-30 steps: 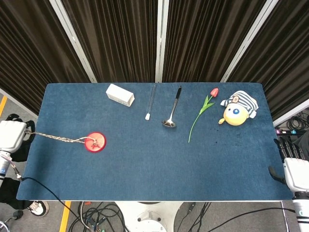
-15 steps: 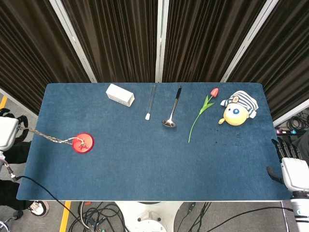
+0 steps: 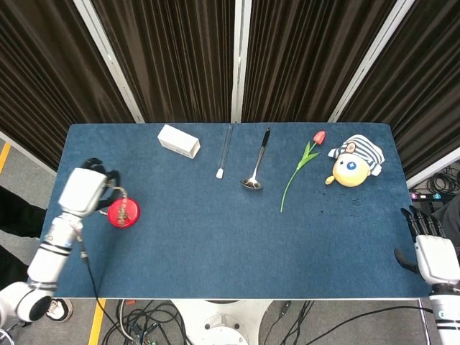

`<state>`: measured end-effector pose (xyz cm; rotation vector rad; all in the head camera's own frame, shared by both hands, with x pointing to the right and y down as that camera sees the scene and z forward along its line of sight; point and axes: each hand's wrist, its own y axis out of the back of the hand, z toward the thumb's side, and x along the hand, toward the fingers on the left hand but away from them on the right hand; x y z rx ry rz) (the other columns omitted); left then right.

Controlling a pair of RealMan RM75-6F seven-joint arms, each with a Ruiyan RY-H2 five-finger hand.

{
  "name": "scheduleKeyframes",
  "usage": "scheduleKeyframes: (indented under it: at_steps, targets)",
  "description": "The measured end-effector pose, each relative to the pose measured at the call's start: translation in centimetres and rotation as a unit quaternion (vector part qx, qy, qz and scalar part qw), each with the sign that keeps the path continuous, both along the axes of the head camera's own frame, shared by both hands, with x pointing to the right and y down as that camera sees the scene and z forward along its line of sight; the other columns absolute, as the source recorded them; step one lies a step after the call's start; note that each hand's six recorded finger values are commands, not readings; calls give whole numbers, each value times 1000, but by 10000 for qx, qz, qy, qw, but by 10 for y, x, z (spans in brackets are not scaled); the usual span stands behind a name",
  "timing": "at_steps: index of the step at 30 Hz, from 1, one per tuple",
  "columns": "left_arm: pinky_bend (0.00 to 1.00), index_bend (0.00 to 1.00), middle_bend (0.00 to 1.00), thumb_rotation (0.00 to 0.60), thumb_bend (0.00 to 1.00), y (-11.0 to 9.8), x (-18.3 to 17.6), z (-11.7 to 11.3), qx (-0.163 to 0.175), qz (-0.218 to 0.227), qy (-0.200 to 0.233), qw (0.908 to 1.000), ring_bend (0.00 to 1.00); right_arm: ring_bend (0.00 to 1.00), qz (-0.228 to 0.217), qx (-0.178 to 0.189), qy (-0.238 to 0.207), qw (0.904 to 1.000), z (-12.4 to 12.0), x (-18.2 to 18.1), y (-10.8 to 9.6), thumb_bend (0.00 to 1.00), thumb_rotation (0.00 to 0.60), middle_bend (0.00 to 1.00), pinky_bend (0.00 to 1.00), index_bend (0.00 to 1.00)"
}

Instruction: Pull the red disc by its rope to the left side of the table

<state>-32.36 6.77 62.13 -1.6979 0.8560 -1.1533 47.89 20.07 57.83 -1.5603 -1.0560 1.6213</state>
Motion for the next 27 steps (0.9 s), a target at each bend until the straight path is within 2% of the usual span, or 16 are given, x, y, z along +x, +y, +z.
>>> scheduleKeyframes:
  at_steps: [1,2,4,8,10,13,16,18,22,25,27]
  targets:
    - [130,155,240,600,139,2,5,6,-138,57,-34,9999,102,0,14,4,7,10000,0,1,0,237,600,0,0,0]
    - [97,73,128,600,85,3,9,14,-358,137,-133,9992,41,0,28,7,15,10000,-1,3,0,237,600,0,0,0]
    - [69,24,11,600,14,5,12,25,-748,236,-346,9963,0,0,65,18,26,10000,-2,6,1,238,600,0,0,0]
    - [65,4,0,600,0,14,4,45,-1645,164,-699,9837,0,0,127,21,42,9999,-1,12,1,237,600,0,0,0]
    - [65,4,0,600,0,15,0,46,-1780,114,-776,9809,0,0,126,-2,28,9999,0,12,2,237,600,0,0,0]
    - [61,5,0,600,0,9,-13,33,-1623,-7,-927,9824,0,0,96,2,7,10000,0,10,2,238,600,0,0,0]
    - [60,10,0,600,0,0,-38,7,-1288,-292,-1103,9851,0,0,88,25,-13,10000,0,9,1,238,600,0,0,0]
    - [60,18,0,600,0,3,-57,-8,-1091,-518,-1154,9860,0,0,86,33,-14,10000,-1,9,1,238,600,0,0,0]
    - [61,45,9,600,0,24,-81,-27,-776,-783,-1126,9875,0,0,82,66,-37,9999,-3,8,2,237,600,0,0,0]
    - [63,54,20,600,0,49,-95,-39,-474,-821,-1129,9891,0,0,70,115,-56,9999,-4,7,4,237,600,0,0,0]
    - [65,54,24,600,0,73,-101,-43,-284,-783,-1129,9901,0,0,55,124,-71,9999,-3,6,5,237,600,0,0,0]
